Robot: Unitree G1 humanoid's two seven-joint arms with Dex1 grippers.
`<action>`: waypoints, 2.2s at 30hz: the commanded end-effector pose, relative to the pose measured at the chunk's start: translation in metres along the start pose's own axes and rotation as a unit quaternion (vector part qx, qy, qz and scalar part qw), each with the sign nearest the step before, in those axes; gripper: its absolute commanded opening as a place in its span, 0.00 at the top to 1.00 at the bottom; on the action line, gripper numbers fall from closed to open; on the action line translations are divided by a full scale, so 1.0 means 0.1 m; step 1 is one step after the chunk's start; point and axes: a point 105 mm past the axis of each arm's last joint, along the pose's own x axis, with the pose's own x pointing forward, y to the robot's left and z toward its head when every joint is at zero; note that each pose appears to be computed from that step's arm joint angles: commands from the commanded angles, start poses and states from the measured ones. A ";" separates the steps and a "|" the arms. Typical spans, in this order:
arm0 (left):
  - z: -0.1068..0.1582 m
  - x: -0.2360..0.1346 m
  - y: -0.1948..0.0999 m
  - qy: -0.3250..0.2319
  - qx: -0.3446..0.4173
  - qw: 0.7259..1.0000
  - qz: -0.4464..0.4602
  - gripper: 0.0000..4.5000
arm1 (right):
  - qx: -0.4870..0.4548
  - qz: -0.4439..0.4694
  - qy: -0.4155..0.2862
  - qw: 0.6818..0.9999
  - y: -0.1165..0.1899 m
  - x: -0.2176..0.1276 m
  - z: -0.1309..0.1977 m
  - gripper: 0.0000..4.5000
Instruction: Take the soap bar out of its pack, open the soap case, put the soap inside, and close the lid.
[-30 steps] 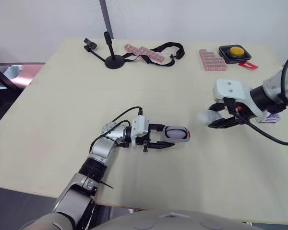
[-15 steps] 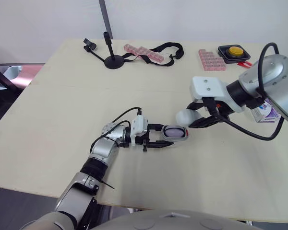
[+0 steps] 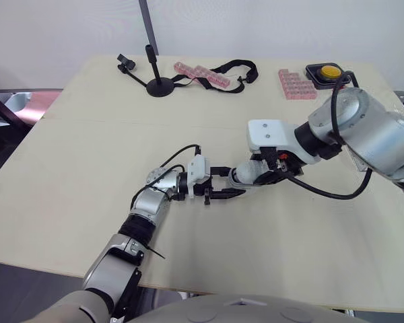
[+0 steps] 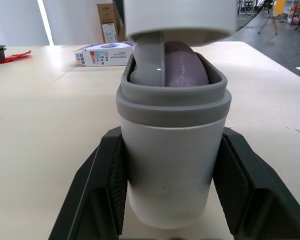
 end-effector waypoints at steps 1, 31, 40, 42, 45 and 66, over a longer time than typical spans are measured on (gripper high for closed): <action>0.04 -0.01 0.04 -0.001 0.011 1.000 0.005 0.59 | -0.026 -0.029 0.005 0.999 -0.08 -0.07 0.08 0.57; 0.01 0.01 0.04 0.005 0.006 1.000 0.008 0.59 | -0.008 0.008 0.024 1.000 0.01 0.11 0.10 0.57; 0.01 0.01 0.04 0.005 0.007 1.000 0.010 0.59 | -0.007 0.014 0.029 0.999 0.02 0.14 0.09 0.57; 0.01 0.01 0.04 0.005 0.007 1.000 0.010 0.59 | -0.006 0.013 0.031 0.999 0.01 0.15 0.08 0.57; 0.01 0.01 0.04 0.005 0.006 1.000 0.010 0.59 | -0.005 0.011 0.032 0.999 -0.01 0.16 0.08 0.57; 0.00 0.01 0.03 0.006 0.001 1.000 0.011 0.59 | -0.007 0.006 0.033 0.999 -0.04 0.17 0.05 0.02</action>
